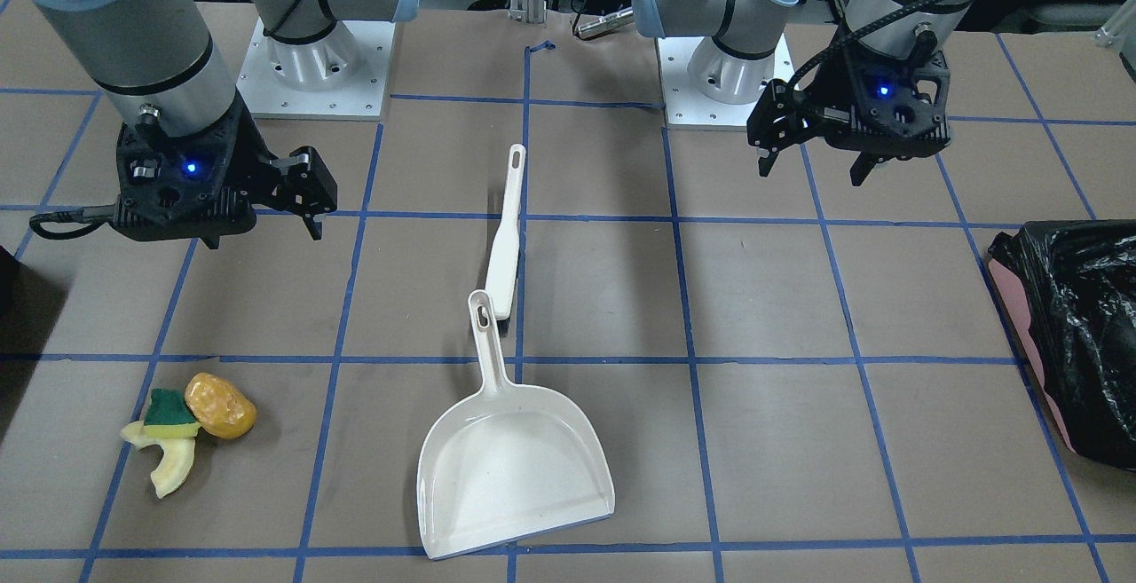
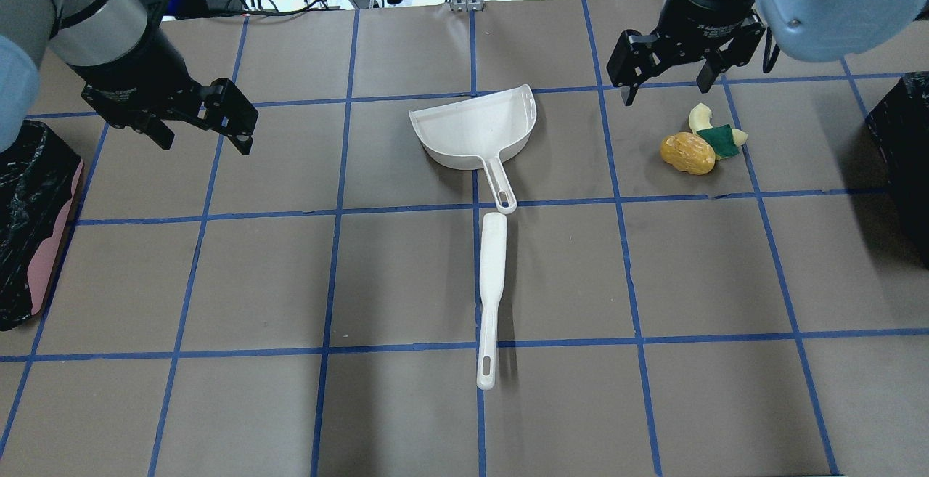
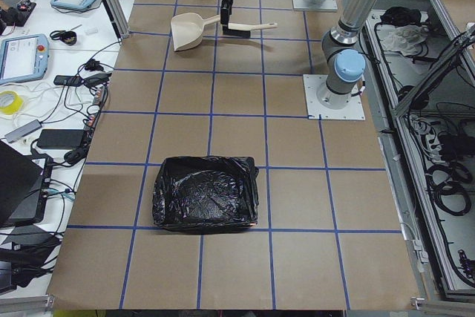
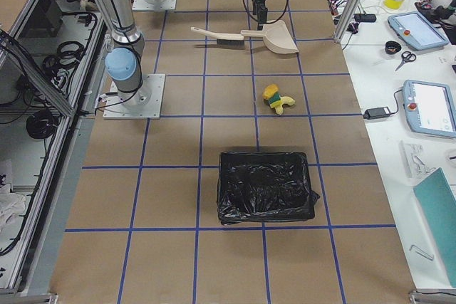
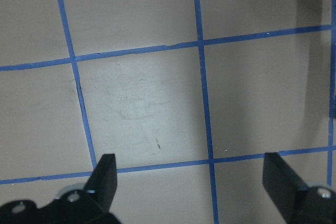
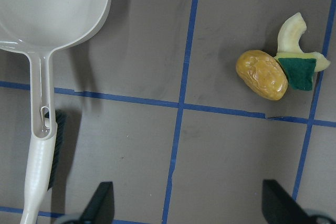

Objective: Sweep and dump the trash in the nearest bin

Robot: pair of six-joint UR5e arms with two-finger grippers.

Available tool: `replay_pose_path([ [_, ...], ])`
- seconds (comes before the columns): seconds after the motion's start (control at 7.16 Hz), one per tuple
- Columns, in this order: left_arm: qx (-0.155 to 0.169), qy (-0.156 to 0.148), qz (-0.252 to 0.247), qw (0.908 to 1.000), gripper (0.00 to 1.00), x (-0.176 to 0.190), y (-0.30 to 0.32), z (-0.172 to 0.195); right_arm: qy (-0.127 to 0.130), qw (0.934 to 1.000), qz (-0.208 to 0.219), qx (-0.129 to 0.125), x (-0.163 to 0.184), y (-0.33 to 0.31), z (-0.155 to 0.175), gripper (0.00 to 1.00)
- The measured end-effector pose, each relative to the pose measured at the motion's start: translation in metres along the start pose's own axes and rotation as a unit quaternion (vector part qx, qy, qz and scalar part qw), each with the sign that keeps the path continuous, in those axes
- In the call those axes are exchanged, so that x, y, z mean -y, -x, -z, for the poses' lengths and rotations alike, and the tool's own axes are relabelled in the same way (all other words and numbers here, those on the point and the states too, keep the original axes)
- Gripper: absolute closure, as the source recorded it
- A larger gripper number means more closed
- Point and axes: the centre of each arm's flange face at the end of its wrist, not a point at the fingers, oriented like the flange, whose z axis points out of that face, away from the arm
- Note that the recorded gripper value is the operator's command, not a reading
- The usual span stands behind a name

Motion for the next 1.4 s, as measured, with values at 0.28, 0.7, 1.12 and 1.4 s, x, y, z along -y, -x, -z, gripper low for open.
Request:
replay_pose_path([
  [0.28,0.000,-0.001,0.000,1.0000,0.00,0.0005,-0.0001,0.0000,0.007,1.0000,0.002,-0.001,0.0035,-0.0006,-0.0103,0.00],
  [0.7,0.000,-0.002,0.001,1.0000,0.00,0.0011,0.0009,0.0000,-0.004,1.0000,0.004,-0.001,0.0077,-0.0019,-0.0131,0.00],
  [1.12,-0.001,0.001,0.002,1.0000,0.00,0.0015,0.0022,-0.0020,-0.003,1.0000,0.000,-0.007,0.0075,-0.0036,-0.0115,0.00],
  [1.4,-0.001,0.006,0.004,1.0000,0.00,0.0017,0.0041,-0.0038,0.000,1.0000,-0.001,-0.008,0.0066,-0.0040,-0.0117,0.00],
])
